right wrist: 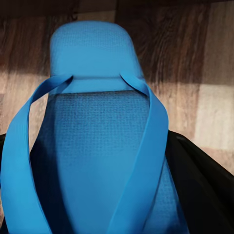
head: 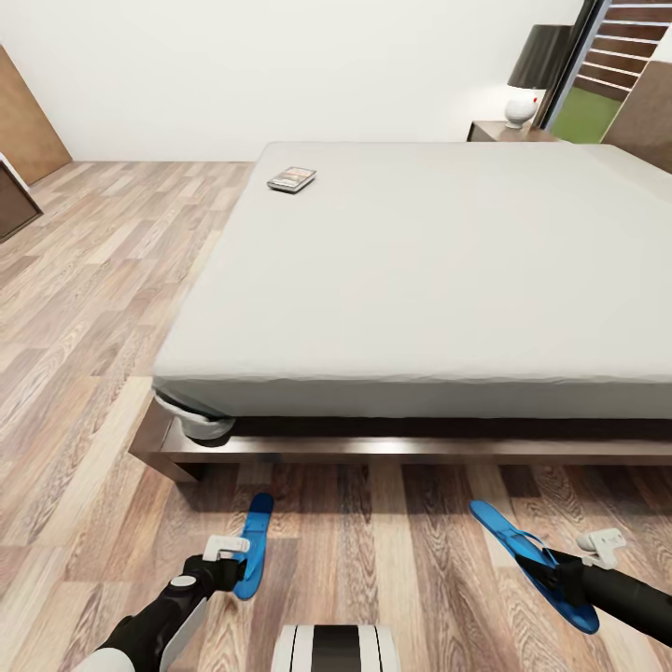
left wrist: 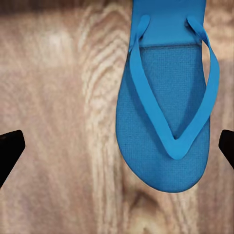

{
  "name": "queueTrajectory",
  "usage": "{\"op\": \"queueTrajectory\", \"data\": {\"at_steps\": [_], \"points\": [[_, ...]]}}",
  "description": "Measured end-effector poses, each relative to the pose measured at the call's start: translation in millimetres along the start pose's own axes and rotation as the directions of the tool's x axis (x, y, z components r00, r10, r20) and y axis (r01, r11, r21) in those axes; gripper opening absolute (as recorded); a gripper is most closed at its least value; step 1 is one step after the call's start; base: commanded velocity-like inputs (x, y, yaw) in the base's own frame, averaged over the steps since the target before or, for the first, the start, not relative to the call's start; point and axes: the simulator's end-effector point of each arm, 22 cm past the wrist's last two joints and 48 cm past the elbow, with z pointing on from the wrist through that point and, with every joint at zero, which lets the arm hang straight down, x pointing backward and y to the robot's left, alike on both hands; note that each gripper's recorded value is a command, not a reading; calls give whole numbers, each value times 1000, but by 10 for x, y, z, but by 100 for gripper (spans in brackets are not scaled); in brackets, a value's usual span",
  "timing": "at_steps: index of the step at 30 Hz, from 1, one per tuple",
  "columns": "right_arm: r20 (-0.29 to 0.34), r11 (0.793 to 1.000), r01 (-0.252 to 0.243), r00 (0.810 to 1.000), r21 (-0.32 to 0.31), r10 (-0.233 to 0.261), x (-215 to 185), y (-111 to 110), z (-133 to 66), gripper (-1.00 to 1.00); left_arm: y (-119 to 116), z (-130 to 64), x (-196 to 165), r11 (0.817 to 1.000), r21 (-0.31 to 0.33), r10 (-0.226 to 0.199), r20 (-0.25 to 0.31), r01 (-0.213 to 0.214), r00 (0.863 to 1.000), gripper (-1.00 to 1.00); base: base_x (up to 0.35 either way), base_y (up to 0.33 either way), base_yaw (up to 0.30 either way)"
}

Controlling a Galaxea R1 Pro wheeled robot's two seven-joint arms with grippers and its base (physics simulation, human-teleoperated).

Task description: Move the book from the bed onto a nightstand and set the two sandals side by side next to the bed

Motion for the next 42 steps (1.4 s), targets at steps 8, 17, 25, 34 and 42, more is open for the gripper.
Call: {"op": "queueTrajectory", "data": {"at_steps": [8,17,25,34,42], "points": [[4,1000,-3,1000,1,3,-7,-7,-7,-100,0,0,-11,1000,0,0,5,0,1000,100,0,163,0],[5,1000,-5,1000,7,5,-10,-28,-15,-100,-2,0,-8,1000,1,0,5,0,1000,100,0,273,0],[10,1000,-6,1000,5,6,-22,-27,-23,-100,-1,0,-1,1000,1,0,3,0,1000,100,0,233,0],[9,1000,-5,1000,6,5,-21,-27,-23,-100,-2,0,-5,1000,1,0,4,0,1000,100,0,186,0],[8,1000,-5,1000,4,5,-20,-21,-19,-100,-1,0,-6,1000,1,0,4,0,1000,100,0,211,0]]}}
